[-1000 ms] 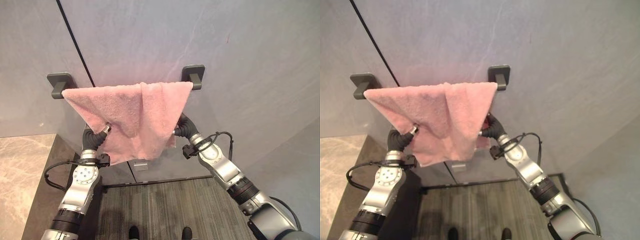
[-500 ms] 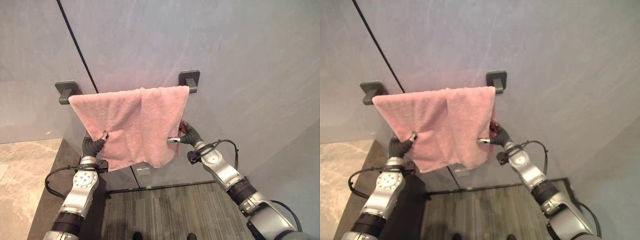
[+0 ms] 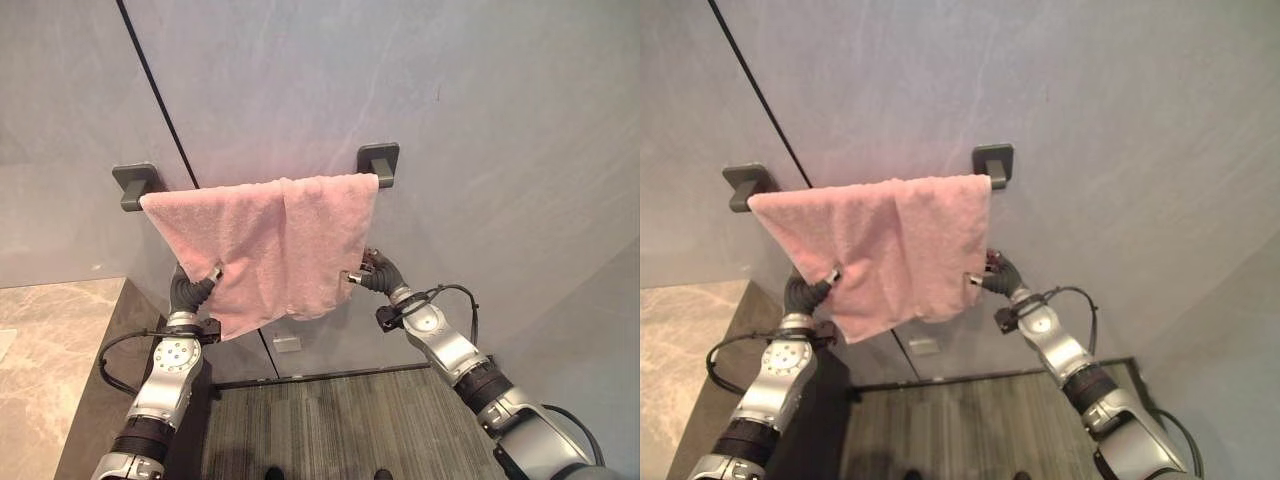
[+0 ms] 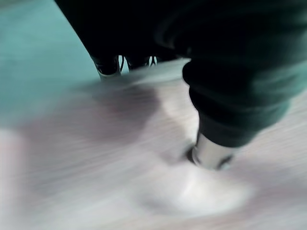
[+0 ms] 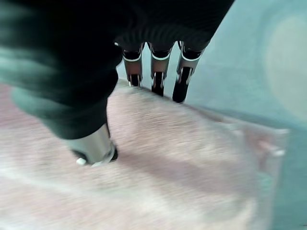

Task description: Put brush and paste in cup on sink, flatten towel.

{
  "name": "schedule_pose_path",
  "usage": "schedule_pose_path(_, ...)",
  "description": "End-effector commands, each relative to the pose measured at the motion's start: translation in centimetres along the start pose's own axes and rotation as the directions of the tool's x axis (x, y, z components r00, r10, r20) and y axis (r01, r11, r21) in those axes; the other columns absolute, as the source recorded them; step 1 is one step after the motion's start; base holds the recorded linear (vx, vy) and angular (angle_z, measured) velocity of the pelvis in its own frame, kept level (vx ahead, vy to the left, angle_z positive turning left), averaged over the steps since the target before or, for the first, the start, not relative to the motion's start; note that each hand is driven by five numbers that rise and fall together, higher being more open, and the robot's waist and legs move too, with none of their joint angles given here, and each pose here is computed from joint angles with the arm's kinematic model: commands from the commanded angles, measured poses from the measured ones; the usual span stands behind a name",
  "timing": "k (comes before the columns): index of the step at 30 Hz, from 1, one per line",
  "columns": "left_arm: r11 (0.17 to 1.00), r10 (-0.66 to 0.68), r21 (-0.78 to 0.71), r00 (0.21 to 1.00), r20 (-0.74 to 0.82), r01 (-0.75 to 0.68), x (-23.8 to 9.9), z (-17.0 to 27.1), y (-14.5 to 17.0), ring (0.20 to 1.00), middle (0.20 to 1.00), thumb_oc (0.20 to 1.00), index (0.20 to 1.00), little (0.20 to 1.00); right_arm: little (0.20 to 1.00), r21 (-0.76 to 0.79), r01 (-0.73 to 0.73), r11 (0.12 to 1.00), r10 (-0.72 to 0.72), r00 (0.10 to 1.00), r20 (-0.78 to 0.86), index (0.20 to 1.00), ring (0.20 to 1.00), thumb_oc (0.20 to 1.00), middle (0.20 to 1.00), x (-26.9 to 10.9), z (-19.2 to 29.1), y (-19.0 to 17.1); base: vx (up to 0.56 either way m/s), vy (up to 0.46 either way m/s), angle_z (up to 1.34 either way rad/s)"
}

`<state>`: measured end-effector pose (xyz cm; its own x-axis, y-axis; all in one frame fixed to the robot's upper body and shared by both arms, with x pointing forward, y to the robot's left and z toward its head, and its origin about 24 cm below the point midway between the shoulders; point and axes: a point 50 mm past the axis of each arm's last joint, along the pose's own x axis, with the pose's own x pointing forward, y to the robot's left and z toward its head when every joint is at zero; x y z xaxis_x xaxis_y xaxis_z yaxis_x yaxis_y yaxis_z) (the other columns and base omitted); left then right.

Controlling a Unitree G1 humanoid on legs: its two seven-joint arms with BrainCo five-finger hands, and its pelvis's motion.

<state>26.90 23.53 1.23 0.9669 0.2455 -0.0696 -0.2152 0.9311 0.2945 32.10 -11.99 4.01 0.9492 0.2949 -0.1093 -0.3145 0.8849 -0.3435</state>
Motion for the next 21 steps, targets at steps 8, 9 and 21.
schedule_pose_path(8,0.994,0.037,0.101,0.994,-0.098,-0.027,-0.2,-2.7,1.4,1.0,1.0,1.0,1.0,1.0,0.846,0.028,0.117,0.993,-0.116,0.993,-0.028,0.846,0.846,0.846,0.846,-0.4,-1.6,-1.1,0.0,0.0,0.0)
schedule_pose_path(9,0.994,0.037,0.108,0.992,-0.119,-0.024,-0.4,-3.2,1.3,1.0,1.0,1.0,1.0,1.0,1.0,0.025,0.129,0.991,-0.128,0.991,-0.051,1.0,1.0,1.0,1.0,-0.5,-2.1,-1.1,0.0,0.0,-0.07)
schedule_pose_path(21,0.993,-0.031,0.088,0.905,-0.425,0.075,-4.4,-10.0,-1.1,1.0,1.0,1.0,1.0,1.0,1.0,-0.049,0.146,0.988,-0.153,0.893,-0.424,1.0,1.0,1.0,1.0,-5.6,-11.4,-1.4,0.0,-0.001,-0.04)
